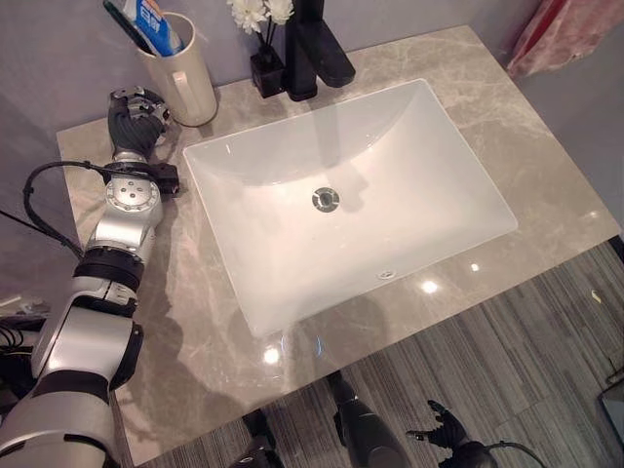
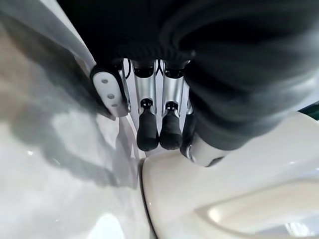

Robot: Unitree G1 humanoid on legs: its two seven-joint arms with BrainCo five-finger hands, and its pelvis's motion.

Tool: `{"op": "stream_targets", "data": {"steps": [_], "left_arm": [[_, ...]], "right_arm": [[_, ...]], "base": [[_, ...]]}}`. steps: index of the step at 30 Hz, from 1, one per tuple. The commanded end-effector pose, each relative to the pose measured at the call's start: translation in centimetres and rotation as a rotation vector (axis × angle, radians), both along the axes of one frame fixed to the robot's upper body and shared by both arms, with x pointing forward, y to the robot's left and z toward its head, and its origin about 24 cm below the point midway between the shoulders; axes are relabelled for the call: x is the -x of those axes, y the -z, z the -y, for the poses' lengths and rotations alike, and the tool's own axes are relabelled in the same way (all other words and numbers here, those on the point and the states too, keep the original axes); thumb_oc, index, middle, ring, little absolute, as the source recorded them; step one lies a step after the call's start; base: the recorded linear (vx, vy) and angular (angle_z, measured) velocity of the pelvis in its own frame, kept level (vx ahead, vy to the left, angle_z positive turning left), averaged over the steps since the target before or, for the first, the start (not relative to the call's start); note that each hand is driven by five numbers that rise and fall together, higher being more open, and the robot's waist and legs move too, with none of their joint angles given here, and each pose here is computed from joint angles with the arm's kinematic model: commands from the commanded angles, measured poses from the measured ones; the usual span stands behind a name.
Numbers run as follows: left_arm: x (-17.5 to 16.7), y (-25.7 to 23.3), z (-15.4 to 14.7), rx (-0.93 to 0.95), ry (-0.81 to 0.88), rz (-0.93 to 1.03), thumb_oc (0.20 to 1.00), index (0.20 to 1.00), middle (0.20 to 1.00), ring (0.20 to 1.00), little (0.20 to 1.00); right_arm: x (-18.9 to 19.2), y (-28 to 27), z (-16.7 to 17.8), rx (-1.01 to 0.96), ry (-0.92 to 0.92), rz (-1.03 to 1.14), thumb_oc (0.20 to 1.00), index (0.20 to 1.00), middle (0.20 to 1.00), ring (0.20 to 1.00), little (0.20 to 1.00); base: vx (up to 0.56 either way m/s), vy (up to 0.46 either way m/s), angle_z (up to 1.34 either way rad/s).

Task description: Put brush and paste in cup on sink, flatten towel.

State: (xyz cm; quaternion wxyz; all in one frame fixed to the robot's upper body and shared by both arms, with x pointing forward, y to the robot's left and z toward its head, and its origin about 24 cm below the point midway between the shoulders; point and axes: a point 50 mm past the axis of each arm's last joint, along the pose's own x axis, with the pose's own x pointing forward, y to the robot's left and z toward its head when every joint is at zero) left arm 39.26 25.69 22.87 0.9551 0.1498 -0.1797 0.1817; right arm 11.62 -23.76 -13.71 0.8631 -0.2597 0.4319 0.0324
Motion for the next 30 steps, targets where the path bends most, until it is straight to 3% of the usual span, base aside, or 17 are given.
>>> {"op": "stream_targets", "data": {"steps": [1,9,20,26,30], "left_arm": [[-0.7,3.6,0.7,-0.019,-0.003,-0.161,0.200,0.200,0.200,0.200,0.200],[-0.9,3.5,0.8,-0.049,-0.034,-0.175,0.200,0.200,0.200,0.200,0.200],[-0.4,6.1,0.3,0.112,-0.130,-0.193,0.200,0.200,0.200,0.200,0.200],[2.1,8.5,0.2,0.144,-0.125,-0.094,0.200,0.200,0.200,0.200,0.200],[6.0,11.2,0.2,0.156,-0.084,-0.037,0.200,0.200,0.200,0.200,0.200]], "right_arm": [[0.4,-0.5,1.7,0.054,0.019,0.013,1.000,1.000,1.000,1.000,1.000],[0.3,-0.5,1.5,0.050,0.013,0.026,1.000,1.000,1.000,1.000,1.000],[0.7,0.0,1.1,0.058,0.010,-0.002,1.000,1.000,1.000,1.000,1.000],[0.0,0.0,0.7,0.051,0.023,0.017,1.000,1.000,1.000,1.000,1.000],[0.0,0.1,0.6,0.044,0.058,0.024,1.000,1.000,1.000,1.000,1.000]], "base": [[0.01,-0.015,-0.08],[0.00,-0.002,-0.01],[0.00,0.000,0.00],[0.01,-0.017,0.07],[0.02,-0.018,0.18]]}}
